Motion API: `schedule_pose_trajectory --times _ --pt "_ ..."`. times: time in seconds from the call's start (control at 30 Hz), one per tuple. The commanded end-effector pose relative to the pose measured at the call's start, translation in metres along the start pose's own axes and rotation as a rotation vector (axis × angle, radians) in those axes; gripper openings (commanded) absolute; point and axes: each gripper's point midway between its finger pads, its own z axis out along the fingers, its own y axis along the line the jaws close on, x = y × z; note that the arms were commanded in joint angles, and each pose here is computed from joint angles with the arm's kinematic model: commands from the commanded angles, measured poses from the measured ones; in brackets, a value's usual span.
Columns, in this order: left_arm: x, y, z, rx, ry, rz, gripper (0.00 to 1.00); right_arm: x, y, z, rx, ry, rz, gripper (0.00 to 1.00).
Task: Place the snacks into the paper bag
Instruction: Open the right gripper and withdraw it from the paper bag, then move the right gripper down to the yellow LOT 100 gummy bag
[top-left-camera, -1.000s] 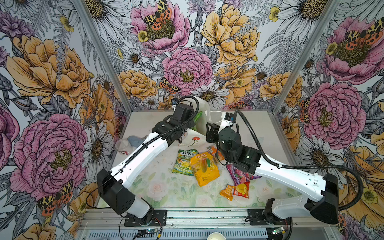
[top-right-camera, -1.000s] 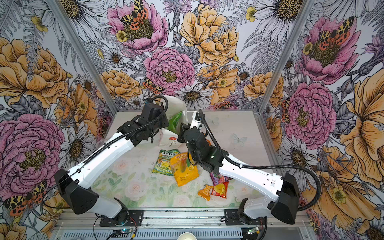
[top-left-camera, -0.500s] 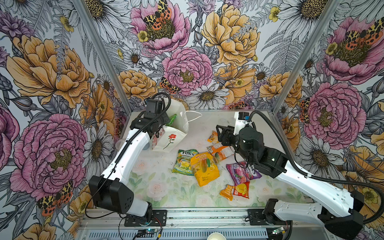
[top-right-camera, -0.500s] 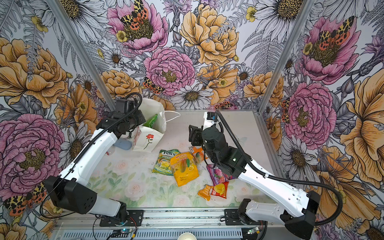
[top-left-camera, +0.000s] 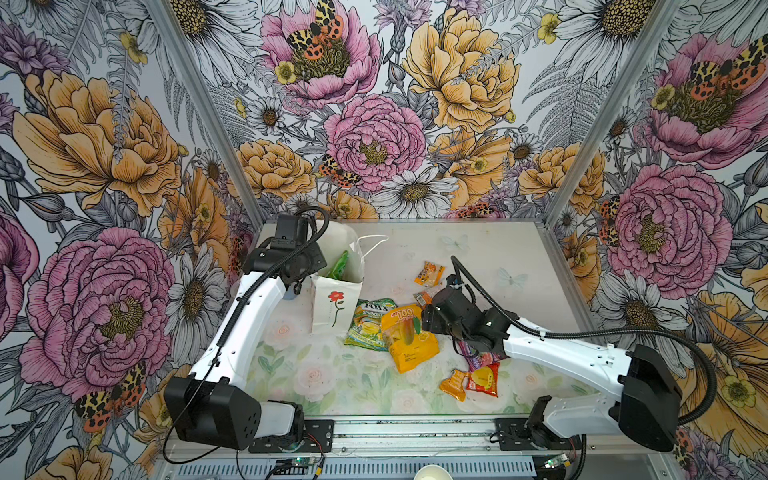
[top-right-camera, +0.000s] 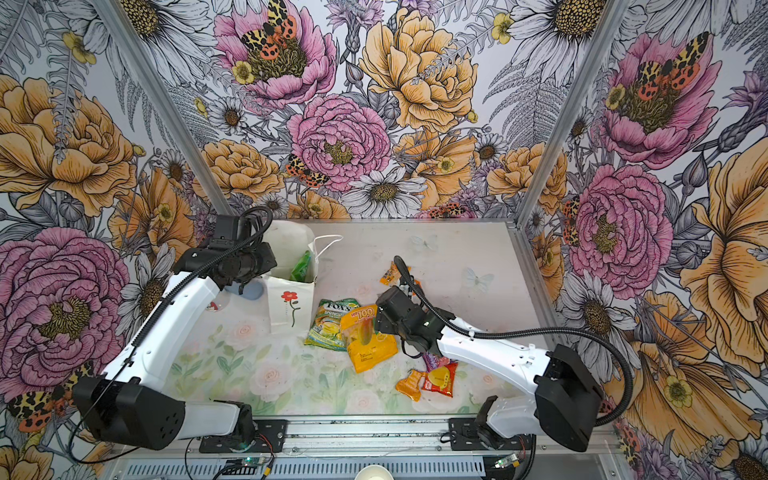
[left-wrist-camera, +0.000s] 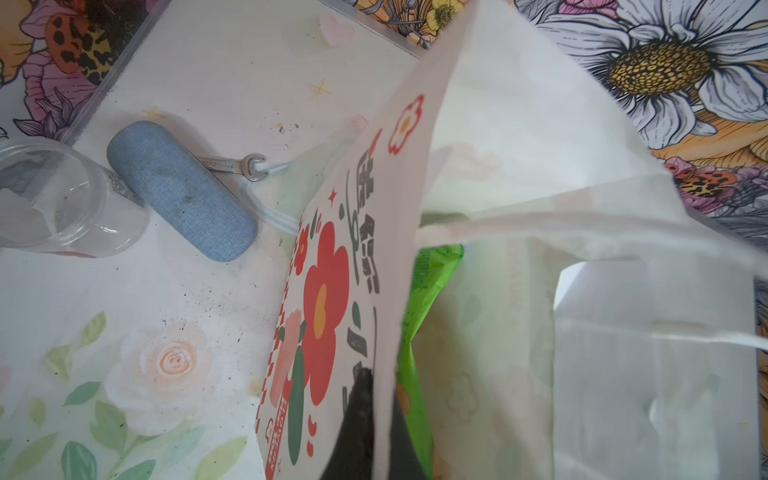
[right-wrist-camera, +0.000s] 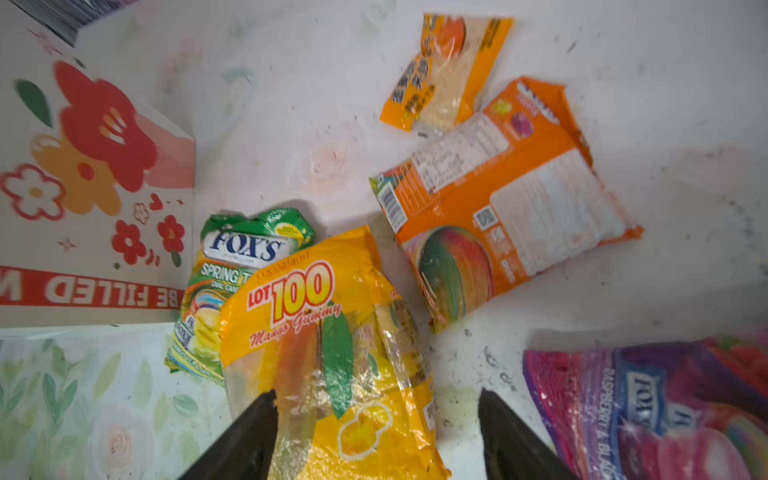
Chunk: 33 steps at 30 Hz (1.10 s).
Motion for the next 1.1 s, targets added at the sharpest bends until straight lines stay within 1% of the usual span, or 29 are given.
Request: schedule_pose_trajectory --times 0.0,0.27,0.4,0.47,0.57,0.67,0.73,0.83,0.9,0.97,1.07 --pt "0.004 -0.001 -0.007 0.034 0.003 0.052 0.00 0.016 0.011 0.006 -0.033 0.061 0.024 0.80" --pt "0.004 0.000 -0.006 0.056 -0.009 0.095 0.00 0.051 0.004 0.036 0.000 0.194 0.049 0.82" --pt "0.007 -0.003 -0.006 0.083 -0.011 0.095 0.00 0.063 0.004 0.039 -0.010 0.234 0.058 0.83" --pt "0.008 -0.003 -0.005 0.090 -0.011 0.091 0.00 0.070 0.007 0.038 -0.022 0.254 0.046 0.85" --pt "0.008 -0.002 -0.006 0.091 -0.014 0.084 0.00 0.081 0.026 0.034 -0.080 0.281 -0.004 0.85" --pt "0.008 0.000 -0.006 0.084 -0.016 0.077 0.00 0.091 0.056 0.031 -0.145 0.311 -0.064 0.85" --pt "0.009 0.003 -0.006 0.070 -0.017 0.075 0.00 0.099 0.076 0.030 -0.186 0.328 -0.108 0.83" --pt "0.010 0.005 -0.006 0.062 -0.021 0.075 0.00 0.106 0.100 0.028 -0.221 0.335 -0.187 0.79" --pt "0.009 0.007 -0.008 0.055 -0.030 0.073 0.00 0.106 0.107 0.026 -0.227 0.329 -0.226 0.77" --pt "0.008 0.008 -0.009 0.049 -0.035 0.077 0.00 0.096 0.099 0.020 -0.197 0.289 -0.245 0.76" --pt "0.007 0.009 -0.011 0.048 -0.042 0.075 0.00 0.074 0.078 0.009 -0.155 0.179 -0.296 0.77"
